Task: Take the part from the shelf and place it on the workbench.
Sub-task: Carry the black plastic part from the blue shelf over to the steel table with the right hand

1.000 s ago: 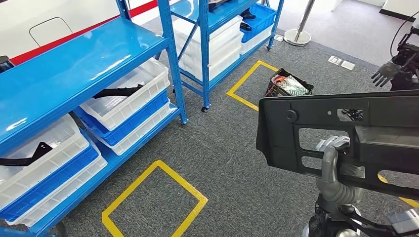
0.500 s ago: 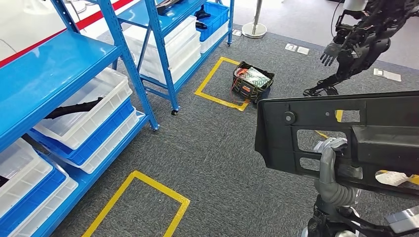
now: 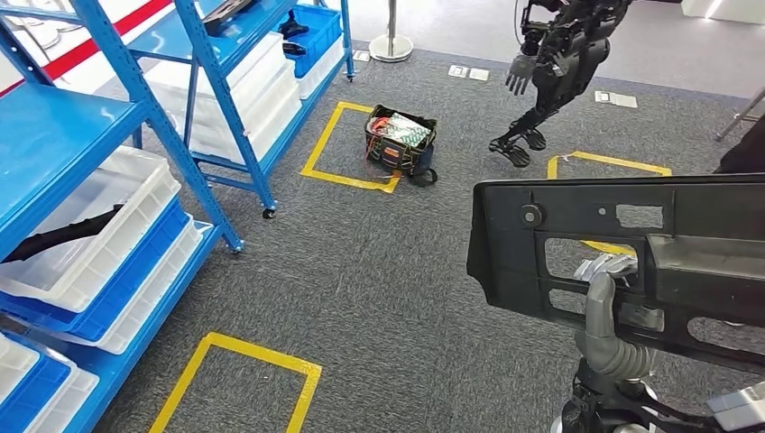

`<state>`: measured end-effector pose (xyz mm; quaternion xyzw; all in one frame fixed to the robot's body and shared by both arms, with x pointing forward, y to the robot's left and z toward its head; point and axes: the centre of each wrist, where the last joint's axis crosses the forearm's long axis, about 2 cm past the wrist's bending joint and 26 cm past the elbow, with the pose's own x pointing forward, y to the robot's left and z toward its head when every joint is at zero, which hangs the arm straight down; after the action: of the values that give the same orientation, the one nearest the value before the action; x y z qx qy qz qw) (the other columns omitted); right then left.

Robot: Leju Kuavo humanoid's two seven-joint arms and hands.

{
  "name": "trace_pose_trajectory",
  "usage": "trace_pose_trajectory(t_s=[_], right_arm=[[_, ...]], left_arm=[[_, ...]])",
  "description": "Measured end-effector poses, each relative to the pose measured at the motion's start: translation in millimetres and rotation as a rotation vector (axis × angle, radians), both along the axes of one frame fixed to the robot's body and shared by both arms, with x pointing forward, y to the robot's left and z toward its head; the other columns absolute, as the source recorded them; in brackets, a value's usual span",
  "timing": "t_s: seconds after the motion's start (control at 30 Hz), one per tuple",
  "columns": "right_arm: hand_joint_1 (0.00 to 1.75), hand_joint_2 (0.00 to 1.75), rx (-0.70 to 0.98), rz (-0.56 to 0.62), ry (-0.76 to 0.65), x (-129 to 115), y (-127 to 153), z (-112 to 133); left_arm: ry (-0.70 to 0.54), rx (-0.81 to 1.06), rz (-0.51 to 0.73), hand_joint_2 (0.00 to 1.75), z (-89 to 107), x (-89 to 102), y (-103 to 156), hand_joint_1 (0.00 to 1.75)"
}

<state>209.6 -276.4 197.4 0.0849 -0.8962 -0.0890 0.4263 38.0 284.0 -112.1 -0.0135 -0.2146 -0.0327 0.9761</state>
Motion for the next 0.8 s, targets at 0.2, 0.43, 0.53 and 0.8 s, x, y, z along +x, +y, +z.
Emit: trace_pose_trajectory(t_s=[0.2, 0.43, 0.53, 0.8], right_arm=[[1.66, 1.75, -0.003, -0.002, 0.001, -0.2, -1.3, -0.7], [1.66, 1.75, -0.003, -0.004, -0.014, 1.2, -1.4, 0.7], [1.66, 1.75, -0.004, -0.005, -0.022, 2.4, -1.5, 1.9], [1.66, 1.75, -0.008, -0.007, -0.027, 2.3, -1.9, 2.5]], left_arm=[[-0.005, -0.003, 0.002, 1.75, 0.2, 2.1, -1.2, 0.00], [-0.019, -0.003, 0.016, 1.75, 0.1, 0.7, -2.9, 0.00], [-0.021, 0.004, 0.018, 1.75, 0.0, 0.3, 1.3, 0.00], [-0.021, 0.008, 0.019, 1.75, -0.1, -0.6, 3.3, 0.00]])
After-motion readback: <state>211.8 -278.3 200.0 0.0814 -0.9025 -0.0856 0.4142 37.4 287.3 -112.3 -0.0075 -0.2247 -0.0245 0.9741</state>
